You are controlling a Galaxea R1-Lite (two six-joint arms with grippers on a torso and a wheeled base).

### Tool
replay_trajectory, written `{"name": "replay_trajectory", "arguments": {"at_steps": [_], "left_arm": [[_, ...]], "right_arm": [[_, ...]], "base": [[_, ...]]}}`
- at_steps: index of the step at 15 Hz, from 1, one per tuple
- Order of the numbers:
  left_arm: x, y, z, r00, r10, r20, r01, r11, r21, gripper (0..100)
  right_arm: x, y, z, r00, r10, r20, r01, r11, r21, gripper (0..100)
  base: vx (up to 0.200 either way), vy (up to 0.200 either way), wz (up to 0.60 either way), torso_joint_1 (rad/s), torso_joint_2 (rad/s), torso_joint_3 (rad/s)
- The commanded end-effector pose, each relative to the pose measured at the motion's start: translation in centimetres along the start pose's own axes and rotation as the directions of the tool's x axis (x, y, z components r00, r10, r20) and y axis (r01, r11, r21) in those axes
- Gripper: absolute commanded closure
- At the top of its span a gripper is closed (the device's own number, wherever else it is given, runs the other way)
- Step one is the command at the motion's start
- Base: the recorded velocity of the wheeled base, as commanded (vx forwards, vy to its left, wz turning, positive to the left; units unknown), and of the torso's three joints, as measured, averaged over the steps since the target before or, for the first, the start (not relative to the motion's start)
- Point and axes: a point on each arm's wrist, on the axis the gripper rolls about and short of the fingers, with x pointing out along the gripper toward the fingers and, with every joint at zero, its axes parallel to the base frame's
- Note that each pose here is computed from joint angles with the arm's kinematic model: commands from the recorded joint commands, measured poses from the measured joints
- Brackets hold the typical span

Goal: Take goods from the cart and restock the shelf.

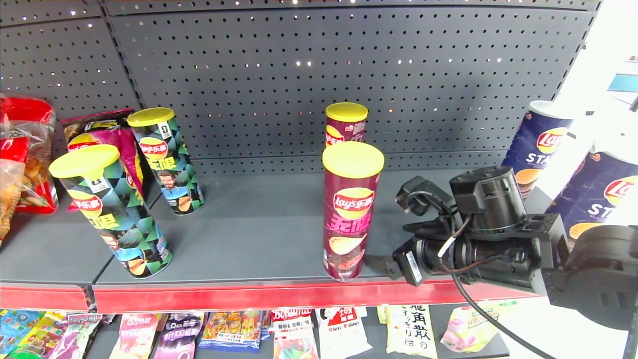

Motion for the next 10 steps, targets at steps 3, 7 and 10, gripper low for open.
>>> {"name": "replay_trajectory", "arguments": {"at_steps": [3,7,10], "left_arm": [[0.0,0.0,0.0,1.0,0.0,0.001,0.0,1.0,0.0,0],[0.0,0.0,0.0,1.0,0.0,0.001,0.0,1.0,0.0,0],[0.0,0.0,0.0,1.0,0.0,0.001,0.0,1.0,0.0,0]], "right_arm": [[0.04,-0.46,-0.01,0.999,-0.038,0.0,0.038,0.999,0.007,0],[0.59,-0.3,0.1,0.999,-0.035,0.012,0.035,0.999,0.006,0],[0.87,0.02,0.27,0.999,-0.035,0.031,0.036,0.999,-0.012,0]], "base": [[0.0,0.0,0.0,0.0,0.0,0.0],[0.0,0.0,0.0,0.0,0.0,0.0],[0.0,0.0,0.0,0.0,0.0,0.0]]}}
